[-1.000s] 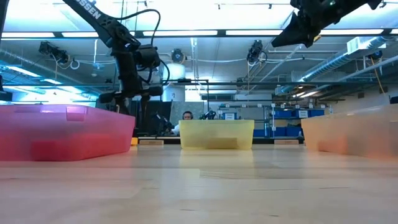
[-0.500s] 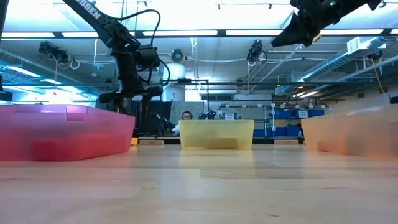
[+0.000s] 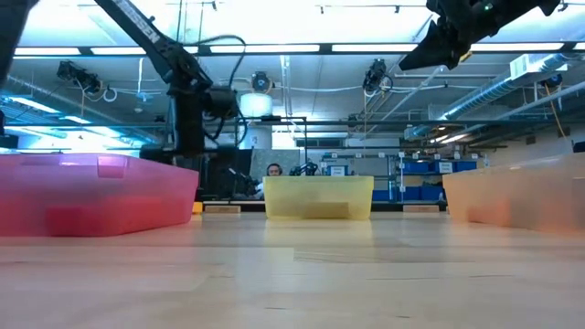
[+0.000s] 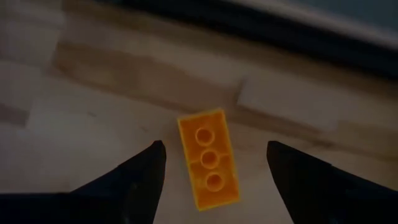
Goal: Sort blocks by size
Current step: Put the 3 stud yellow game piece into the pink bin
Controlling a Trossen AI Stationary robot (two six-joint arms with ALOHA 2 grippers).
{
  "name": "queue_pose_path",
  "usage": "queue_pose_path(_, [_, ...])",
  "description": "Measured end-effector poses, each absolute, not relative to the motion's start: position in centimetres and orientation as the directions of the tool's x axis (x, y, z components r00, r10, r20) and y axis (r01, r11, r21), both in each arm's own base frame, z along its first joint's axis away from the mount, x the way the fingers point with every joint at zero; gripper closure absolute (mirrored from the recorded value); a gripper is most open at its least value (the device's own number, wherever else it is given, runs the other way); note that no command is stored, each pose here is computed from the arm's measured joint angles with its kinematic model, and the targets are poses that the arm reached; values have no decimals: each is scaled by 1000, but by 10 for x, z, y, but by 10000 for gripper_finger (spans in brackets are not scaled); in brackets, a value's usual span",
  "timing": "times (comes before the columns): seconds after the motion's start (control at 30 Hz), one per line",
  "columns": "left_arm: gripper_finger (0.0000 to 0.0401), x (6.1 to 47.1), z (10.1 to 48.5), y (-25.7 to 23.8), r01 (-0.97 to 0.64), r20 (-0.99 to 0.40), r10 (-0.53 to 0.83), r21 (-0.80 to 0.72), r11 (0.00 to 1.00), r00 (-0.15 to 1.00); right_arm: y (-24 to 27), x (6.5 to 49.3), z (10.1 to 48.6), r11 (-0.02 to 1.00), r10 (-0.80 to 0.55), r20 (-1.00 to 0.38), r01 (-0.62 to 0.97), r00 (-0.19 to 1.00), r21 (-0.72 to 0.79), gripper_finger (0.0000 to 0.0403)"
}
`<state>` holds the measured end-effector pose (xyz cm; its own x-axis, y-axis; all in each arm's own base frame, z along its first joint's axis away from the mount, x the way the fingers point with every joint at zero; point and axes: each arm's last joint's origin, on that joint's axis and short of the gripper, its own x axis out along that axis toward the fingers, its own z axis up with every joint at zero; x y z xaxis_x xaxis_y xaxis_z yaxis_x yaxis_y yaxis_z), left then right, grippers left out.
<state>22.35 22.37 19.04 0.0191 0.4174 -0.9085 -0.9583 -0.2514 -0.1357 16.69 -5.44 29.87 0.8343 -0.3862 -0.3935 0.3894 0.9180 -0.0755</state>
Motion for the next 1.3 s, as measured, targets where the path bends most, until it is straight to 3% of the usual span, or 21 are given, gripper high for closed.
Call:
queue_pose_path(0.3, [116,234,148,229,-961,-962,274,-84,-263,9,-55,167,298,917,-389,-396,391,832,-78,380])
queue_pose_path(0.5, [123,235,142,230,-961,-966,260,-72,-266,0,-55,167,298,917,-388,-398,392,831,-75,380])
queue_pose_path(0.87, [228,236,142,231,-969,-964,266,-72,-237,7,-55,167,298,917,-388,-398,391,831,-77,380])
queue_pose_path(1.0, [258,237,146,232,-988,-967,254,-31,-150,-8,-55,167,298,917,-388,-398,391,831,-77,380])
queue_pose_path(1.2, [254,246,174,236,-998,-965,255,60,-21,-63,-55,167,298,917,-388,-398,391,831,-77,381])
queue_pose_path(1.3, [249,255,193,229,-981,-953,272,165,104,-132,-55,167,298,916,-388,-398,395,831,-68,380])
